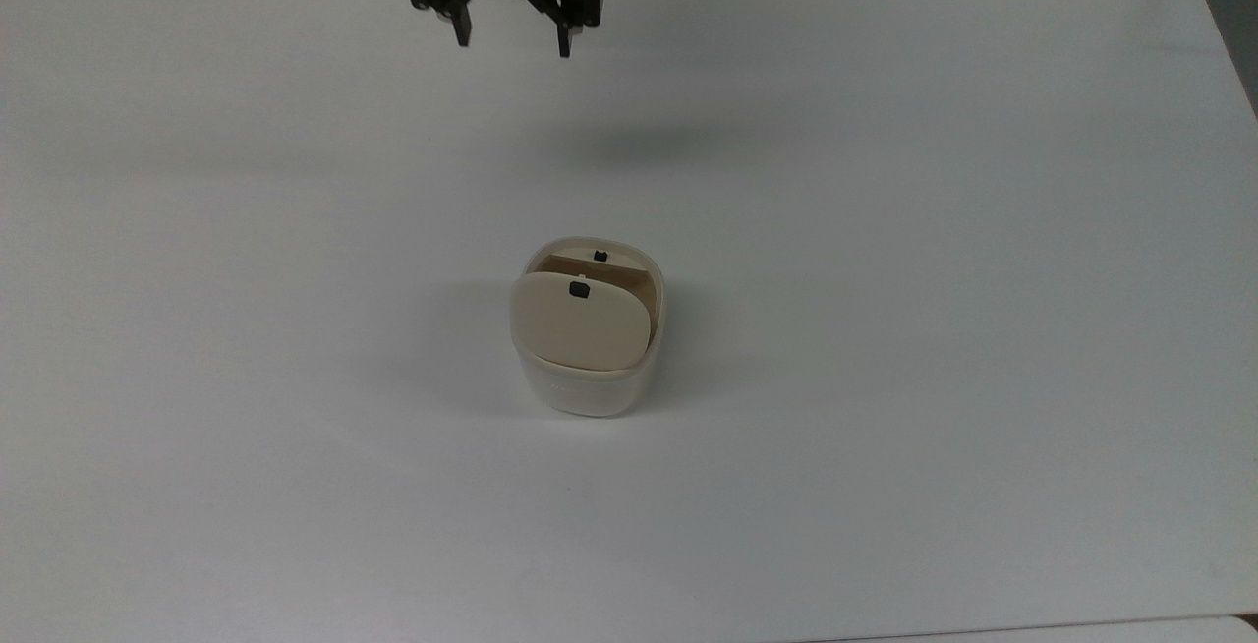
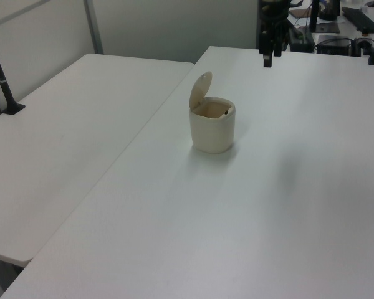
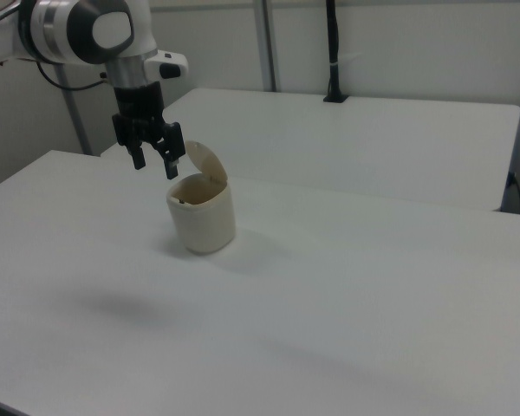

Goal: Open the trash bin
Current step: 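Raise the gripper away from the opened bin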

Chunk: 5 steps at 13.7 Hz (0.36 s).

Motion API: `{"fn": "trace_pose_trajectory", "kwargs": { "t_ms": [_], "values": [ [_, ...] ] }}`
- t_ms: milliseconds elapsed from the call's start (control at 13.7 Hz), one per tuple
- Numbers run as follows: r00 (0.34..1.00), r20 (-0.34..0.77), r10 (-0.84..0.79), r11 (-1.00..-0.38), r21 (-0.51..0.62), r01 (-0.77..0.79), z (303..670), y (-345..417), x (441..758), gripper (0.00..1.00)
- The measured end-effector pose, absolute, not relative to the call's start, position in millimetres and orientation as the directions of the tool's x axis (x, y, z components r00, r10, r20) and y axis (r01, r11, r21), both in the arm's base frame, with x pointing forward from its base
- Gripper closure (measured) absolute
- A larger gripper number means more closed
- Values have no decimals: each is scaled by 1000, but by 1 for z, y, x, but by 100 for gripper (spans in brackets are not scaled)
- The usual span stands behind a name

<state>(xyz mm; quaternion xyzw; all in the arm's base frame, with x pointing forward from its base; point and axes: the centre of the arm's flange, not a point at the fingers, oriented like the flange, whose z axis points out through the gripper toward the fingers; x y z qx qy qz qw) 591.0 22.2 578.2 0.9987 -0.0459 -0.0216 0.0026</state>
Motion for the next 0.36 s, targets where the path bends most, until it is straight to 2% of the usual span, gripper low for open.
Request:
{"fn": "trace_pose_trajectory", "kwargs": {
  "t_ms": [73, 365],
  "values": [
    [994, -45, -98, -995, 7, -98, 581, 18, 588, 2],
    [991, -56, -125, -992, 8, -124, 582, 2, 585, 0]
  ]
}}
